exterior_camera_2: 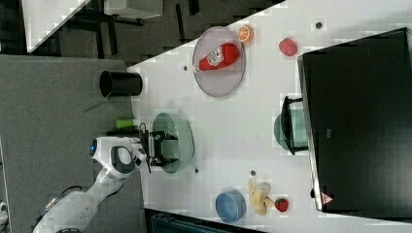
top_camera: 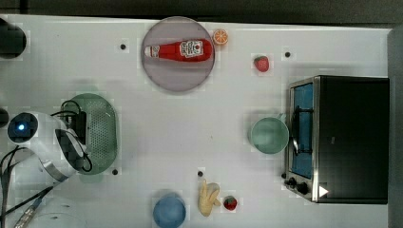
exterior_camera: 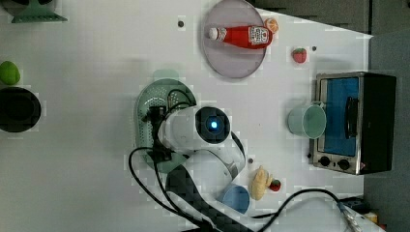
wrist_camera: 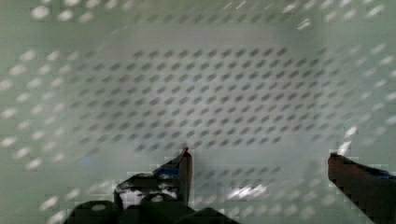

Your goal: Drag strainer right to left.

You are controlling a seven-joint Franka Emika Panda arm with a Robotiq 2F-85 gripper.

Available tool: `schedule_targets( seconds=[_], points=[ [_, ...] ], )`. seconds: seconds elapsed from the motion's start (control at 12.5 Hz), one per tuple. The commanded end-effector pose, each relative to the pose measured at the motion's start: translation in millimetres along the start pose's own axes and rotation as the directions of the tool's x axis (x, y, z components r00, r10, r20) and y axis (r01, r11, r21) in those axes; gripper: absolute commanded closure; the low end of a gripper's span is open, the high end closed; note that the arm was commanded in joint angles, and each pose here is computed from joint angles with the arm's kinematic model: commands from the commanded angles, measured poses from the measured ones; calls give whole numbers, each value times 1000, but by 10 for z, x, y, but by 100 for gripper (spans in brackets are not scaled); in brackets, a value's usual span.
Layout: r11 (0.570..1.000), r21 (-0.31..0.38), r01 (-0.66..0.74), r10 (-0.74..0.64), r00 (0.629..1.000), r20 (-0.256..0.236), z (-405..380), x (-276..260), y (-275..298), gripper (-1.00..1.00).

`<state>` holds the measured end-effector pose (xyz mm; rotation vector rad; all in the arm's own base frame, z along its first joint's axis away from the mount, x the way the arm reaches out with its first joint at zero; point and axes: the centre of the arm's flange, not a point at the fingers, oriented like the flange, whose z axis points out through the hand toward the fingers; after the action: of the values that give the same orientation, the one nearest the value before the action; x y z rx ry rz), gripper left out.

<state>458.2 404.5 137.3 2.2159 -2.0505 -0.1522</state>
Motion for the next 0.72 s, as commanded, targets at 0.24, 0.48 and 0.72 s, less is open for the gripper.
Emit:
schedule_targets(
  seconds=[0.24,0.48,0.72],
  points=[
    [973,14,231,-231,973,-17,-1695,752,-231,-100],
    [937,67,343,-345,939,6,-2722,1537,-220,-100],
    [930,164,327,-337,941,35,-3571,2632,-148,-100]
  ],
)
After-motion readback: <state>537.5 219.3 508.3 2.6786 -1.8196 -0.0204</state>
